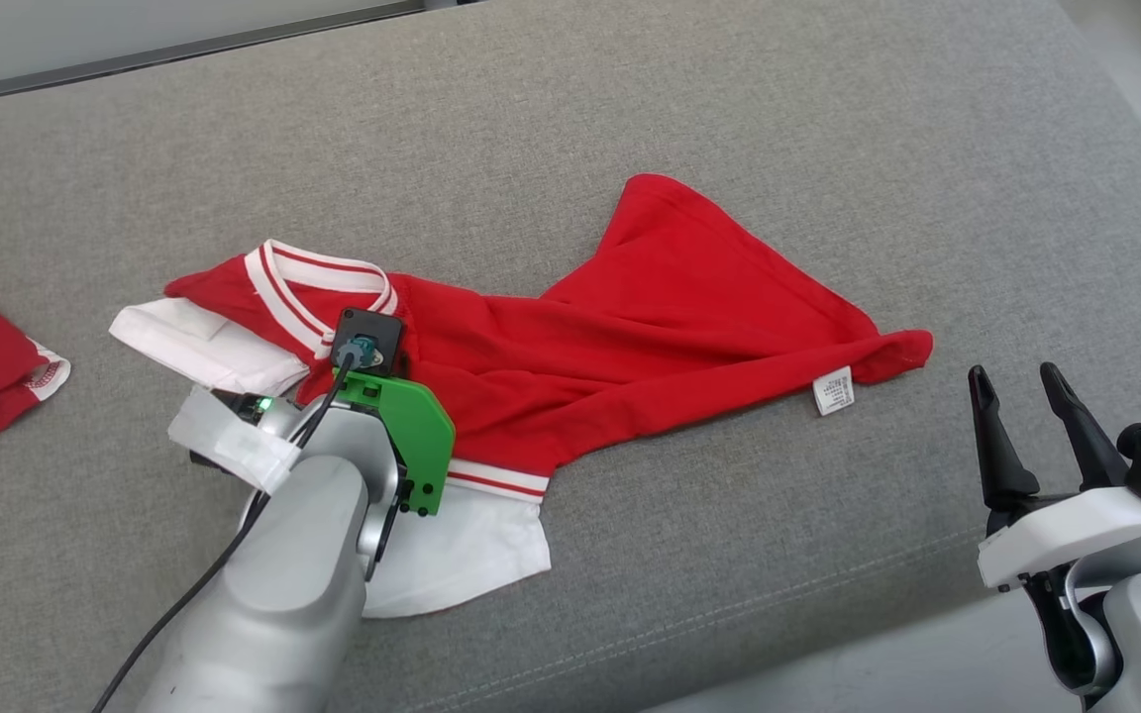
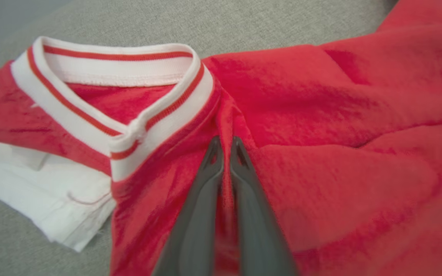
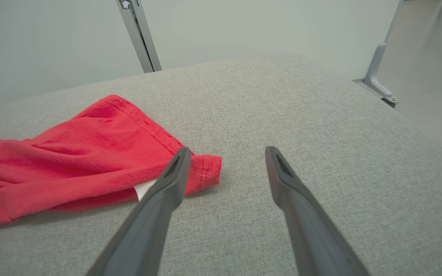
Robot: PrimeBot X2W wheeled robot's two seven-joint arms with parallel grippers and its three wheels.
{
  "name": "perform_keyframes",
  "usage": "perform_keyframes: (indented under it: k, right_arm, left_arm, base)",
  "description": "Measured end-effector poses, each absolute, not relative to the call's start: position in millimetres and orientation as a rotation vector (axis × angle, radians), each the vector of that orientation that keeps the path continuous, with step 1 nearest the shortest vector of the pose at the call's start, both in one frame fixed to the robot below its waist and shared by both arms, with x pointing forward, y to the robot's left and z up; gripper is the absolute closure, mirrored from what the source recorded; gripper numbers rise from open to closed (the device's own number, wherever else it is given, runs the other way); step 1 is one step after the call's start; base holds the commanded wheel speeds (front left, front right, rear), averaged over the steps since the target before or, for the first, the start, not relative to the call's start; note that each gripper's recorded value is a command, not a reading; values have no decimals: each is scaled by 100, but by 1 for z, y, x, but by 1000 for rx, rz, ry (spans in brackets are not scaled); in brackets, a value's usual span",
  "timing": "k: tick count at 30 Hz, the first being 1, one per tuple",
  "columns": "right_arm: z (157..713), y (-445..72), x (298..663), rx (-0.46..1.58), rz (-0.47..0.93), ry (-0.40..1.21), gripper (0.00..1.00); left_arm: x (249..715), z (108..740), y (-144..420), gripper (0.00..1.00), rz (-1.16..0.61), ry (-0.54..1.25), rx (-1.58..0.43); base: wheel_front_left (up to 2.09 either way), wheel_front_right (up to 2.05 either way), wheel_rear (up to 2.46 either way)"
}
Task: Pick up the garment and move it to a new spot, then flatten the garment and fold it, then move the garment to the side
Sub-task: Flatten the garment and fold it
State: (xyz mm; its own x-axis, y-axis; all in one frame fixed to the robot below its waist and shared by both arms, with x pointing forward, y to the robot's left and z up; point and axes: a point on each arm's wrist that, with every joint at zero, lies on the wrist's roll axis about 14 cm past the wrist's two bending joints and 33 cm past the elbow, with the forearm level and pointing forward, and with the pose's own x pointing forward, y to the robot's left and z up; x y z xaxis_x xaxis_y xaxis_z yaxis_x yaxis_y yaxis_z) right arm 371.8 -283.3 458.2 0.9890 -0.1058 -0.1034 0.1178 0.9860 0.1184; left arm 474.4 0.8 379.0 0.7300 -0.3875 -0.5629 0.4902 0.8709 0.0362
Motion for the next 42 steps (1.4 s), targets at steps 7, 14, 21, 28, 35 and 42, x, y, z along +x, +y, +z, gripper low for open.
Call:
perform_keyframes:
  k: [7,14,21,28,35,42]
  right_arm:
    - [459,-282,371,127,-112,94,0]
    - [465,-279,377,122,-97,79,0]
    - [477,-283,390,92,-87,48,0]
    - [495,-287,412,53,-61,20,0]
    - [495,-307,414,46,-118,62,0]
    - [463,-304,387,105,-167,135,0]
  left_arm:
    - [504,408,-1,100,-452,427,168]
    - [531,426,3,100,-423,337,191]
    - [544,410,35,100,-338,374,217]
    - [548,417,50,0,-275,346,33]
    - [544,444,75,0,-225,234,-147]
    - [491,422,109,0,-150,235,-195]
  base:
    - [0,0,0]
    - [0,0,0]
    - [0,0,0]
    - [0,0,0]
    - [0,0,0]
    - [0,0,0]
